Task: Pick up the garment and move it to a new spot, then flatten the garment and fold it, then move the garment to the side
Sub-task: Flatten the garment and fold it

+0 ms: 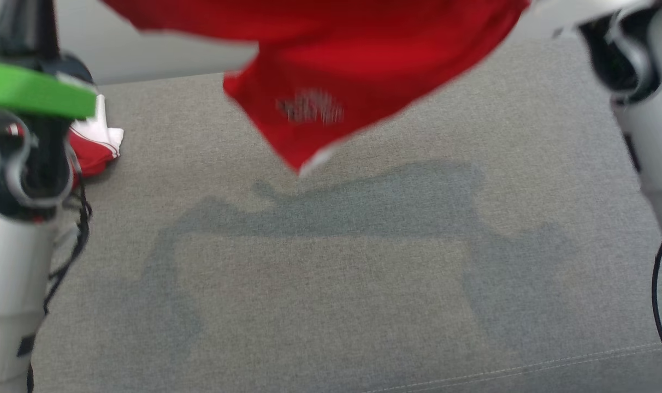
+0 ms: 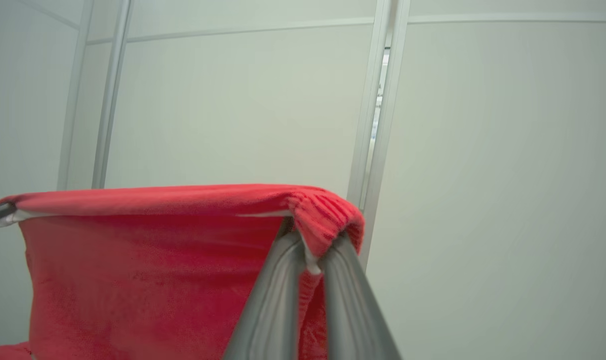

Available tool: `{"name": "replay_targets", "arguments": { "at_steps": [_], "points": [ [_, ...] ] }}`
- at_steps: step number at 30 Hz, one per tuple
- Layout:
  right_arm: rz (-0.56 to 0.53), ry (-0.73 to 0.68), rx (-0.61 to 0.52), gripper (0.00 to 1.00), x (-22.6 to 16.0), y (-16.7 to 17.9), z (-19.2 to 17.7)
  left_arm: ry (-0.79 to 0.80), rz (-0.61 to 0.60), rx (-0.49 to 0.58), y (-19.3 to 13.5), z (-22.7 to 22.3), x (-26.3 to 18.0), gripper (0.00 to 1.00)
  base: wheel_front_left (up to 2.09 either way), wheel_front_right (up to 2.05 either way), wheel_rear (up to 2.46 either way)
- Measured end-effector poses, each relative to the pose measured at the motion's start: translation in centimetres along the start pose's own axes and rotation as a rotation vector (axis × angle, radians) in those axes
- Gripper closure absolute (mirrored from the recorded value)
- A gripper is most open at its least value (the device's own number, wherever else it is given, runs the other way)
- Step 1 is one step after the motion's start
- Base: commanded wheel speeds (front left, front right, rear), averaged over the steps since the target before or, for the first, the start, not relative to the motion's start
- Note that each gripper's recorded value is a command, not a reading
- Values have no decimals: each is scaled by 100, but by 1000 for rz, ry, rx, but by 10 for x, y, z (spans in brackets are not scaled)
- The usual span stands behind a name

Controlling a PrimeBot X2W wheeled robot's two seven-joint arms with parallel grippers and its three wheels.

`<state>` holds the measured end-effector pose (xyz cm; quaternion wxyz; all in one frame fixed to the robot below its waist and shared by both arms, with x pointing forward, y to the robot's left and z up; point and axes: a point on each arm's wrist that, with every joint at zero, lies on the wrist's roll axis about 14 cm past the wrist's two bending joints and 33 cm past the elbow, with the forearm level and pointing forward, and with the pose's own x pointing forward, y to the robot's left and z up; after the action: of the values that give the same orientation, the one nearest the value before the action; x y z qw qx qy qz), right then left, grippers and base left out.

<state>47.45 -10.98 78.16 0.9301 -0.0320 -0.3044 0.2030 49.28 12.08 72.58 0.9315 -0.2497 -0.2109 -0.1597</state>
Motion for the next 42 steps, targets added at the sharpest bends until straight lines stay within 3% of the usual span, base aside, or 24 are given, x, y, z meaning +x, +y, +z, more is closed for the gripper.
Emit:
{"name": "replay_targets", "arguments": {
  "at_steps": [2, 3, 5, 10, 12, 16, 20, 30, 35, 38, 42],
  "points": [
    [-5, -100, -9, 100, 20, -6, 31, -145, -51, -25, -19, 46, 20, 100, 0, 0, 0],
    [-4, -88, -2, 100, 21, -6, 25, -172, -66, -26, -23, 55, 22, 100, 0, 0, 0],
    [6, 50, 19, 100, 10, -2, -24, -149, -59, -19, -19, 46, 20, 100, 0, 0, 0],
    [25, 591, 175, 100, -98, 38, -188, 177, 84, -55, 26, -69, -42, 100, 0, 0, 0],
    [41, 764, 213, 100, -147, 56, -228, 334, 182, -130, 42, -123, -88, 100, 0, 0, 0],
    [9, 967, 272, 100, -218, 66, -270, 590, 352, -277, 42, -204, -180, 100, 0, 0, 0],
    [-16, 995, 350, 100, -235, 81, -281, 632, 465, -315, 49, -221, -222, 100, 0, 0, 0],
    [60, 879, 364, 100, -221, 109, -262, 507, 461, -246, 67, -186, -216, 100, 0, 0, 0],
    [108, 960, 389, 100, -264, 135, -259, 526, 485, -250, 62, -183, -243, 100, 0, 0, 0],
    [103, 1015, 384, 100, -291, 132, -260, 579, 509, -267, 54, -192, -271, 100, 0, 0, 0],
    [83, 1020, 399, 100, -298, 130, -258, 625, 512, -264, 47, -198, -290, 100, 0, 0, 0]
  ]
}}
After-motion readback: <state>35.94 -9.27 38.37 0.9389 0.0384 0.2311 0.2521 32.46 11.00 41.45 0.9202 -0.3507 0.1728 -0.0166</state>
